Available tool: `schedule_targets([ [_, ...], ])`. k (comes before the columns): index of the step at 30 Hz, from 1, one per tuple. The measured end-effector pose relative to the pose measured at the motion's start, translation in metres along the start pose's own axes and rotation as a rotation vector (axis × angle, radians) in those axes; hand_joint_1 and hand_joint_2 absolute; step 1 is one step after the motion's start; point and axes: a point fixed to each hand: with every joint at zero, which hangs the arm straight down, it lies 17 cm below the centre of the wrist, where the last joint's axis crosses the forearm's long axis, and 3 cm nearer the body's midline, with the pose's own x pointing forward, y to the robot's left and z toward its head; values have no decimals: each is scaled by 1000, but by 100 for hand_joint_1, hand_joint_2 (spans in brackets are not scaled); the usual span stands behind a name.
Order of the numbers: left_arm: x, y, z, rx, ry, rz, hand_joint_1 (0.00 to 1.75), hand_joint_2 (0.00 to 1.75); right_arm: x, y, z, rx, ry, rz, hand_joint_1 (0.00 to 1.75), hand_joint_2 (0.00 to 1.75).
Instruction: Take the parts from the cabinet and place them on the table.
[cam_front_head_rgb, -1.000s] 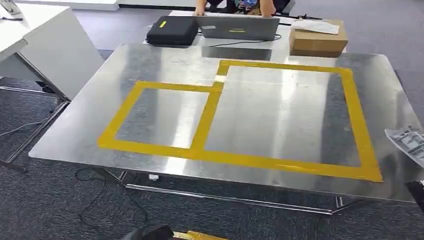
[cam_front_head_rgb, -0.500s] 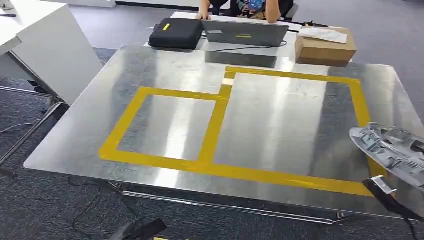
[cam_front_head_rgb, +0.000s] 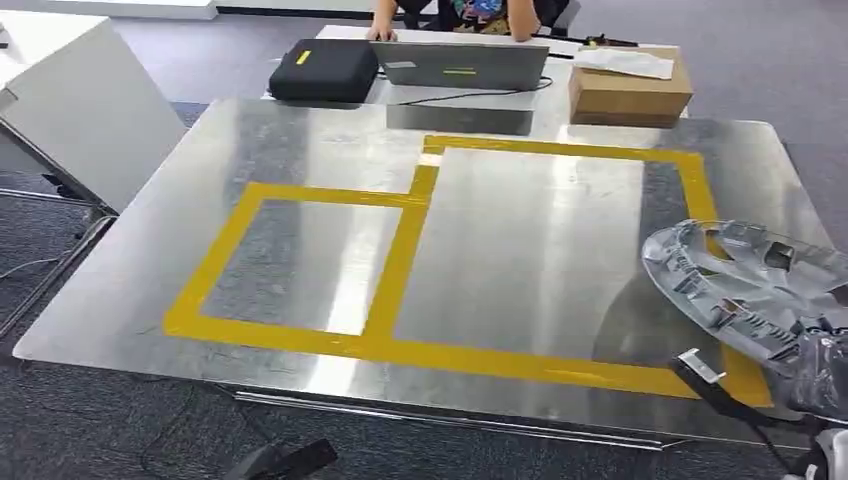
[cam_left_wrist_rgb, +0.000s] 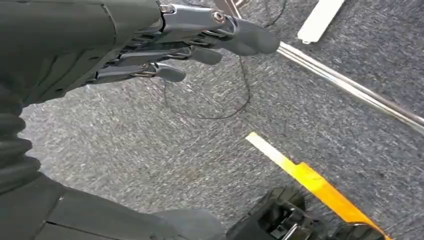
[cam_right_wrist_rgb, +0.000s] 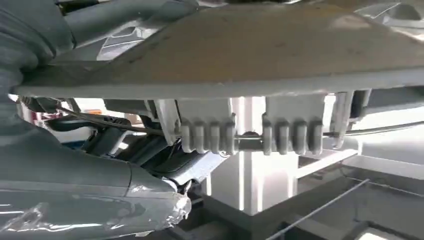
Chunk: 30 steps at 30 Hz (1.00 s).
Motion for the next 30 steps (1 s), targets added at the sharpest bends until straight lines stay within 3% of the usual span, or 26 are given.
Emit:
schedule_targets([
  [18, -1, 0, 0, 2, 8, -1, 0, 175, 13, 8, 5, 20, -43, -7, 175, 175],
  [27, 5, 0, -2, -3, 7, 61, 0, 175, 89, 13, 21, 13, -217, -113, 175, 175],
  [30, 27, -6, -1, -44, -87, 153, 0, 175, 120, 12, 30, 14, -286, -188, 175, 175],
])
